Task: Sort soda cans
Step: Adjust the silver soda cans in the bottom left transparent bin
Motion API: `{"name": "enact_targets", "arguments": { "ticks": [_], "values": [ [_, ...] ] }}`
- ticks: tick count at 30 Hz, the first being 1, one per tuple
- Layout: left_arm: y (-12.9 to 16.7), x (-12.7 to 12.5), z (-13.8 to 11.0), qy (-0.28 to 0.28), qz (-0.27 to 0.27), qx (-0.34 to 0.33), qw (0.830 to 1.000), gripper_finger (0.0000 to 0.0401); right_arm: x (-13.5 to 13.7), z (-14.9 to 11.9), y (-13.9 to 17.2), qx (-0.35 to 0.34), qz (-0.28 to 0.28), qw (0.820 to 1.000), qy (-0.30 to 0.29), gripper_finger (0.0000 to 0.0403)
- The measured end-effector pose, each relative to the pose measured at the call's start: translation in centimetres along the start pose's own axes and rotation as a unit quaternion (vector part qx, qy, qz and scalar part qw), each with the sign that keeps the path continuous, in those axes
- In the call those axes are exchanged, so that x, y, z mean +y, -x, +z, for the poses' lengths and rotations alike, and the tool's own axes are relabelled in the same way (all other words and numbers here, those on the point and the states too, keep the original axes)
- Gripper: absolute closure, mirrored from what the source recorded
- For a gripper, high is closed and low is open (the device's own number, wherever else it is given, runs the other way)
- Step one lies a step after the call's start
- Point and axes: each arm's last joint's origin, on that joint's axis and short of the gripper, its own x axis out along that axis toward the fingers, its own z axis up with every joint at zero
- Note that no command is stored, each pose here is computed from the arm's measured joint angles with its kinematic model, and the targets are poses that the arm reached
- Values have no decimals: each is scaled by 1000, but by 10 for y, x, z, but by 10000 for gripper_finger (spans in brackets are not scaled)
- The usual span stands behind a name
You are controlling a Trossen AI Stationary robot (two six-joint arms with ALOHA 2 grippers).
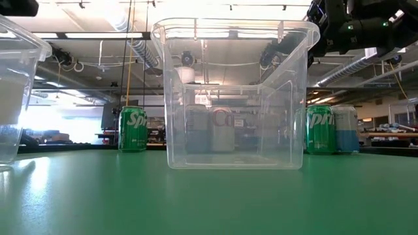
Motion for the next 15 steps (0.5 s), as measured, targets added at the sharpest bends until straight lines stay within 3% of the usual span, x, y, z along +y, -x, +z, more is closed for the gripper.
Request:
{"name": "enact_targets", "arguments": {
  "ticks": [15],
  "values": [
    [-31, 9, -10, 36, -48, 98, 993, 401, 0, 0, 0, 0, 0, 1000, 0, 366]
  ]
}}
